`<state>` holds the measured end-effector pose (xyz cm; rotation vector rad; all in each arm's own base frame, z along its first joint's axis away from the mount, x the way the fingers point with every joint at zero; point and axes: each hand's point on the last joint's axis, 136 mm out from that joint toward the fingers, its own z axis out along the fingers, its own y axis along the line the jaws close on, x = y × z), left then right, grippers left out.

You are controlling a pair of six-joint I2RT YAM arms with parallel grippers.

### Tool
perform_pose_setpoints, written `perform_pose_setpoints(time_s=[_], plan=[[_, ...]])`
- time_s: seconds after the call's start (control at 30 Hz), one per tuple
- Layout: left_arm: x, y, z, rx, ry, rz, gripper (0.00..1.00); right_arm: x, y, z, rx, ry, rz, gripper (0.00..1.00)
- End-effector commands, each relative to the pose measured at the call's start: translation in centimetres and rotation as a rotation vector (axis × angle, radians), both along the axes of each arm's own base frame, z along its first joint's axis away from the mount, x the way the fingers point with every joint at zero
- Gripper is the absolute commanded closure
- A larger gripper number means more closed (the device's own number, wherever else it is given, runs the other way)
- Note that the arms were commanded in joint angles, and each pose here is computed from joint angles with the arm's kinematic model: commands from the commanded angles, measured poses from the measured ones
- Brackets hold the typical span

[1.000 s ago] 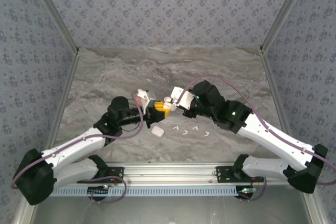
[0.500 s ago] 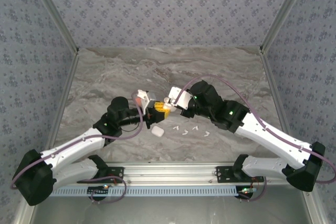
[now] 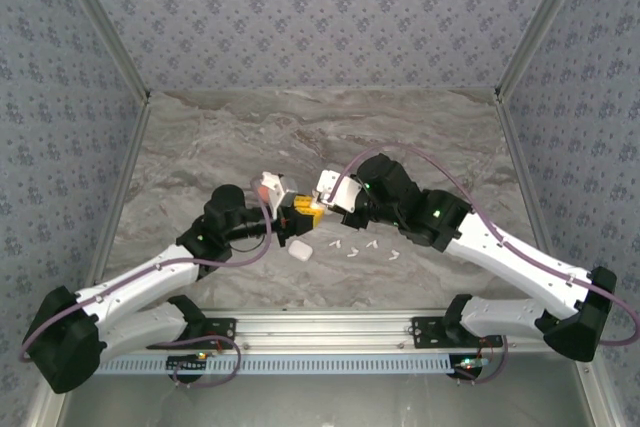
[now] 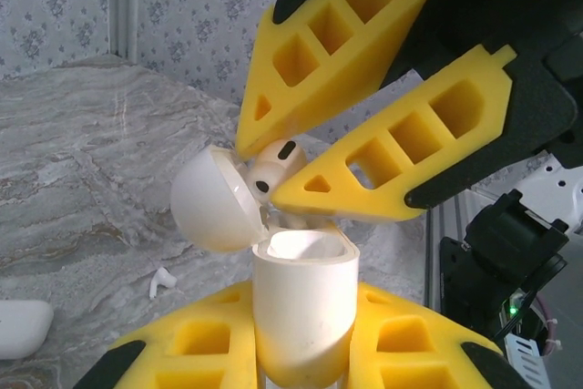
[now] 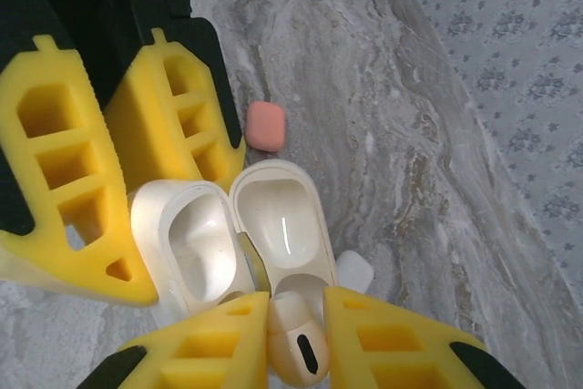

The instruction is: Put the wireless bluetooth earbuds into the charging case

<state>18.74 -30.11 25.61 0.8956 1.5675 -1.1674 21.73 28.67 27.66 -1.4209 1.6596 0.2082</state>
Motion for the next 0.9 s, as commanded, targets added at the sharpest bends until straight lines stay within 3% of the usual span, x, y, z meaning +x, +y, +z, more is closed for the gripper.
perform_pose_setpoints(time_s=[0.0, 0.23, 0.37, 0.47, 0.6, 0.67, 0.87], plan=[[-0.4, -0.1, 3.1, -0.064, -0.092, -0.013, 1.0, -1.7, 1.1, 1.1, 0.052, 0.102, 0.067, 0.75], [-0.4, 0.1, 3.3, -0.079, -0.111, -0.009, 1.0, -1.5, 0.7, 3.9, 0.145, 0.167, 0.053, 0.52], [-0.4, 0.2, 3.4, -0.091, -0.127, 0.0, 1.0, 0.0, -1.3, 7.9, 0.314, 0.19, -0.042, 0.41], [-0.4, 0.4, 3.6, -0.103, -0.139, 0.012, 1.0, 1.7, -3.7, 9.3, 0.468, 0.278, -0.162, 0.39], [-0.4, 0.5, 3.5, -0.1, -0.147, 0.015, 1.0, 4.1, -7.1, 7.3, 0.612, 0.423, -0.339, 0.38], [-0.5, 0.5, 3.6, -0.102, -0.154, 0.013, 1.0, 5.1, -8.5, 3.8, 0.623, 0.506, -0.44, 0.38], [-0.6, 0.7, 4.0, -0.096, -0.215, 0.025, 1.0, 5.0, -8.4, 1.5, 0.7, 0.6, -0.443, 0.39]])
